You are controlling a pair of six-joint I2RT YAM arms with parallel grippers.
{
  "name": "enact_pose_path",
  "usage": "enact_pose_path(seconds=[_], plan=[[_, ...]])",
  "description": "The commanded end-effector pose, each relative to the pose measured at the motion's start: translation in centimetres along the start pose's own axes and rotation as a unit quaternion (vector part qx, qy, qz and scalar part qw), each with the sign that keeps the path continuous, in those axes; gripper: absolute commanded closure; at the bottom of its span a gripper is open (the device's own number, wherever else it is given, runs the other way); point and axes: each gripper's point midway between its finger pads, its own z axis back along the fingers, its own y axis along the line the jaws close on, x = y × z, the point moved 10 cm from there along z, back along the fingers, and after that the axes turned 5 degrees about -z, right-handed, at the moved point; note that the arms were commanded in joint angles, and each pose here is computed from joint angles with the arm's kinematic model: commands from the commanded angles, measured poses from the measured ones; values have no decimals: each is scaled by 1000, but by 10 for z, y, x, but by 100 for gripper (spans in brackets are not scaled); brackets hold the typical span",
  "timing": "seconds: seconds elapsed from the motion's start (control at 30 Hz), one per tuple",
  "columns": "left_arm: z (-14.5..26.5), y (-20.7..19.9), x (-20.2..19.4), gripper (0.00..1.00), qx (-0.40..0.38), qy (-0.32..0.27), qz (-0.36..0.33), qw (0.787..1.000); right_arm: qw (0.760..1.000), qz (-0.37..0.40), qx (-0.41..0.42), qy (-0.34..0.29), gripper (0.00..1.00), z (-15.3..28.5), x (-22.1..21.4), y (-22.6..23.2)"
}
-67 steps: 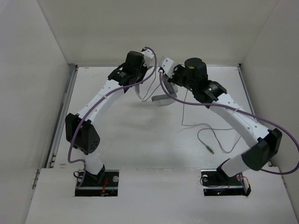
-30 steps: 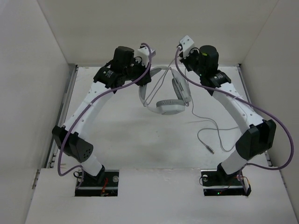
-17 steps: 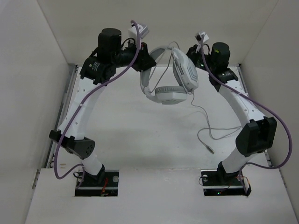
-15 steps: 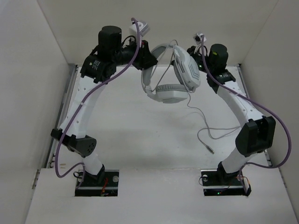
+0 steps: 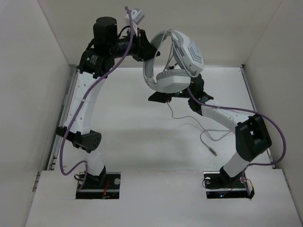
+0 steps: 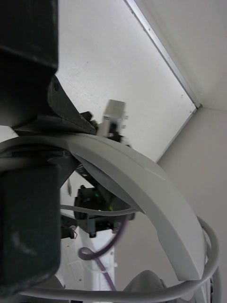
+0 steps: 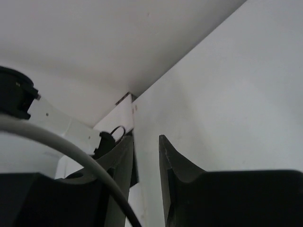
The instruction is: Wrap the headphones
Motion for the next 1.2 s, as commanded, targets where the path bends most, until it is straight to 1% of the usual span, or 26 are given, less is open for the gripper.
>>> enact_pose_path(seconds=[0.0,0.13,0.27,0.47,0.53,0.6,0.83,0.93,1.07,1.1,1.17], plan=[[24,-13,39,100,-14,-84,-16,996,999,18,49,8,64,-3,-14,16],[40,8,57,100,42,-131,-27,990,999,8,38,23,63,6,-37,11],[56,32,76,100,105,-179,-48,977,999,0,27,32,61,15,-54,9],[77,62,97,100,199,-245,-57,947,998,0,30,60,60,20,-75,14],[82,71,101,100,232,-262,-59,935,997,-1,29,69,60,19,-81,13],[90,83,106,100,274,-284,-61,917,996,1,28,82,60,19,-89,12],[108,101,114,99,362,-322,-62,873,993,13,32,115,62,15,-104,16],[110,103,115,99,375,-328,-65,865,992,17,36,120,65,14,-105,17],[113,108,117,99,398,-334,-71,852,991,17,42,126,67,13,-105,19],[113,109,117,99,400,-335,-72,850,990,18,45,129,68,13,-106,20],[114,111,118,99,410,-337,-74,844,989,22,58,137,75,12,-107,23]])
